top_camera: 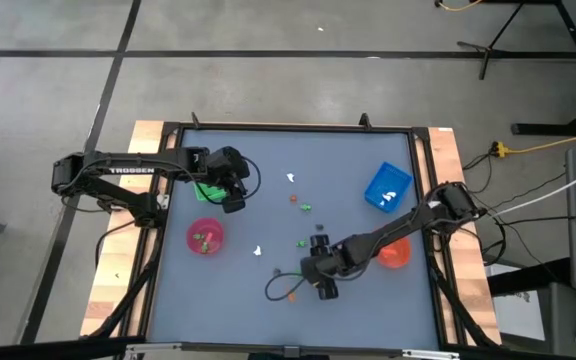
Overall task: Sort Halloween decoration
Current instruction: Put the small white ghost toy into the blue basket
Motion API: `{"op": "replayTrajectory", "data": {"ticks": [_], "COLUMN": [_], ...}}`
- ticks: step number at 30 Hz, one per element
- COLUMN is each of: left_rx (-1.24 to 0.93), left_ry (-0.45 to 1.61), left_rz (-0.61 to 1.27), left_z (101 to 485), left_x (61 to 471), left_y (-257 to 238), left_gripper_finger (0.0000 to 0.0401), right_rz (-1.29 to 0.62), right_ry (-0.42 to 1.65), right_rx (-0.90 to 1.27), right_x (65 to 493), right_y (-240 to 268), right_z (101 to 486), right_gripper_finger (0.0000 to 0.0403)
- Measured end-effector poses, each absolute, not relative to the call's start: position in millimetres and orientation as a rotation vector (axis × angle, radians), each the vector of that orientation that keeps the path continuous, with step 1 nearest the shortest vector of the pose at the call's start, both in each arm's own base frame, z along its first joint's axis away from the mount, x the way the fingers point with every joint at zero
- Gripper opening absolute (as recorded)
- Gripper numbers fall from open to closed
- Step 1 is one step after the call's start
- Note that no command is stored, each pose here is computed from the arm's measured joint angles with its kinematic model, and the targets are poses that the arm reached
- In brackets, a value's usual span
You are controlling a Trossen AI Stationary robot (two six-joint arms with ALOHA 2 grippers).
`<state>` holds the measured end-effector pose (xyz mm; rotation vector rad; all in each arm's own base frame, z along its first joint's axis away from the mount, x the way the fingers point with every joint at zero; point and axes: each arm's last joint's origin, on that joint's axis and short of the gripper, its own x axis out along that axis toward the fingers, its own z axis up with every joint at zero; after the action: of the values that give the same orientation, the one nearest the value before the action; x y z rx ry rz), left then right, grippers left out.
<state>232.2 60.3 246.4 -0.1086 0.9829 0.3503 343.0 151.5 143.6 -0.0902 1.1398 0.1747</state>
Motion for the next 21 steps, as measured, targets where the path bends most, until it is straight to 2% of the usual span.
{"op": "replayTrajectory", "data": {"ticks": [21], "left_rx": [-0.109], "left_ry": [0.983], "left_rz": [0.35], "left_z": [246.4], "left_x": [232.2], "left_y": [60.3], "left_gripper_finger": [0.0214], "right_rz": [0.191], "right_ry": [1.147], "right_rx": [-0.077], "right_x": [339.5], "right_y": [149.0], "right_z": [128.9], "right_gripper_finger": [0.0236]}}
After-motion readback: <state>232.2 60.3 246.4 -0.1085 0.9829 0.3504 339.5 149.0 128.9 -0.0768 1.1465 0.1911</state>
